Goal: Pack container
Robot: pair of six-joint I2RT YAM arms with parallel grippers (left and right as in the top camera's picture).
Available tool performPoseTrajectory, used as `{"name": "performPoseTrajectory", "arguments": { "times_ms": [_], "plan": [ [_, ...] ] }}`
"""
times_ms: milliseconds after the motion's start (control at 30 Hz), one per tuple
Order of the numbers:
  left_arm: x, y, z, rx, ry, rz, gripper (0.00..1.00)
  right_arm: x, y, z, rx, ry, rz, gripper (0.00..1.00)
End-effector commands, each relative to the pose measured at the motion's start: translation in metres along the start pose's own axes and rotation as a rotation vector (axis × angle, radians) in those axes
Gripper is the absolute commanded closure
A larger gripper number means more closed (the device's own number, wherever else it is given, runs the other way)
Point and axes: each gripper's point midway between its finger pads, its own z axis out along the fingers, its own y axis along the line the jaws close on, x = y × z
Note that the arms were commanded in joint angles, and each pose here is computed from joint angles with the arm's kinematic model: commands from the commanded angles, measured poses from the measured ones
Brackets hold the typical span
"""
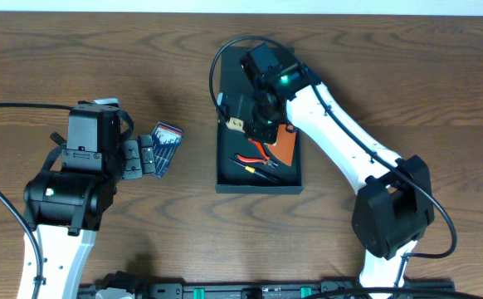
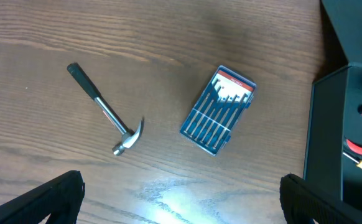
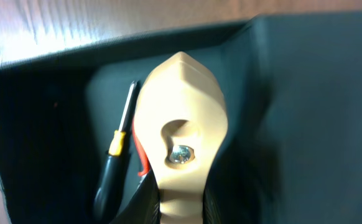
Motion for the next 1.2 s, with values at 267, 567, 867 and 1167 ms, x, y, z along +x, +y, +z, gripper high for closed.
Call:
{"name": "performPoseTrajectory", "arguments": {
  "times_ms": [267, 567, 867, 1167],
  "plan": [
    [-0.007, 0.003, -0.005, -0.010, -0.024, -0.019, 0.02, 0.008, 0.017, 0.020, -0.058, 0.013, -0.012, 0.67],
    [-0.006, 0.003, -0.005, -0.011, -0.020, -0.018, 0.01, 0.006, 0.015, 0.020, -0.049, 0.006, 0.005, 0.36],
    [-0.004, -0.016, -0.005, 0.096, -0.002, 0.106, 0.02, -0.014, -0.060, -0.062, 0.293, -0.060, 0.261, 0.01],
    [-0.051, -0.029, 0.021, 0.088, 0.072, 0.346, 0.02, 0.063, -0.161, -0.228, 0.609, -0.370, 0.962, 0.01]
  ]
}}
